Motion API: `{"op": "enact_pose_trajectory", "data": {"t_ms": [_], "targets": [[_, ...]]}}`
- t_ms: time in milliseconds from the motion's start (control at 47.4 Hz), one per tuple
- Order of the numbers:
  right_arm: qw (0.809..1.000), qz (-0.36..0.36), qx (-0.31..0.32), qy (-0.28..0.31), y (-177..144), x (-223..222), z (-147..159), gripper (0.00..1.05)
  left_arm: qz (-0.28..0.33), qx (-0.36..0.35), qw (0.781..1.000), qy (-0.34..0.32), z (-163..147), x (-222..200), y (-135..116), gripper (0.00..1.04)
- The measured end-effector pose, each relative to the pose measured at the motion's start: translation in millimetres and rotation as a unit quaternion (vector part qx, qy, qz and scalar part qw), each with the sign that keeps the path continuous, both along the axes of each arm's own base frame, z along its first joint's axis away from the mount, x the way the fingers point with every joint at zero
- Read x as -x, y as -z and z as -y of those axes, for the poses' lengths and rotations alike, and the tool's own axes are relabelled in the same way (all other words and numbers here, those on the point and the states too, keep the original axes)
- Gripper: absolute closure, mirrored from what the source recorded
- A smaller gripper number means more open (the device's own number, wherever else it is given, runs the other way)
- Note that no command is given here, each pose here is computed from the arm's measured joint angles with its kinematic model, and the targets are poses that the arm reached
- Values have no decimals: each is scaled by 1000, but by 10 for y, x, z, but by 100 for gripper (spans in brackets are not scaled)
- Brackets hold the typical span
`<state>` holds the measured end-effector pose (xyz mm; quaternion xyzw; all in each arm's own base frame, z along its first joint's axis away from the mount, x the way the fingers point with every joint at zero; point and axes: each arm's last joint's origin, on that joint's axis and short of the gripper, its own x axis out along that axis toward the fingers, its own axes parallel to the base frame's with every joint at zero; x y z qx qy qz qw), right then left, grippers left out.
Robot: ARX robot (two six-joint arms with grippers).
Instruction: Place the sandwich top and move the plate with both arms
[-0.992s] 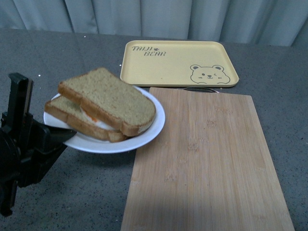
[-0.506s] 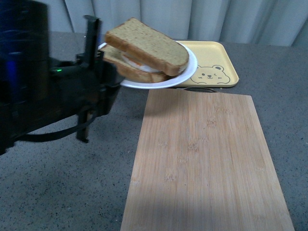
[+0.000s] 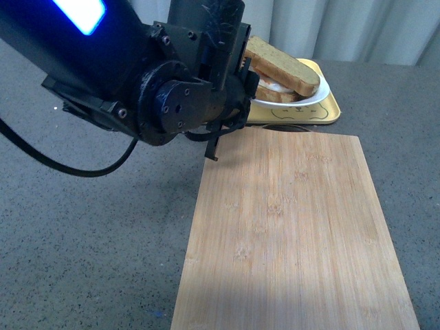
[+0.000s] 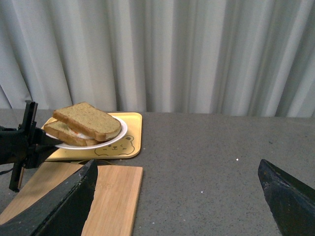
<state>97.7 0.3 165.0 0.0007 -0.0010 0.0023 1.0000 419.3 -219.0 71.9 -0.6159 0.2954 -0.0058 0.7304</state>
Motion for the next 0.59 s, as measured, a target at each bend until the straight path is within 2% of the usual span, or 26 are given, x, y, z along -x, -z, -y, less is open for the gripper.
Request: {"op": "enact_pose_trajectory", "data": {"t_ms": [380,591], "targets": [[1000,0,0,0,0,0,0,9,-39,-23,999,1,63,-235,86,101],[1000,0,0,0,0,0,0,9,-55,-51,997,9,-11,-183,100,75]]}}
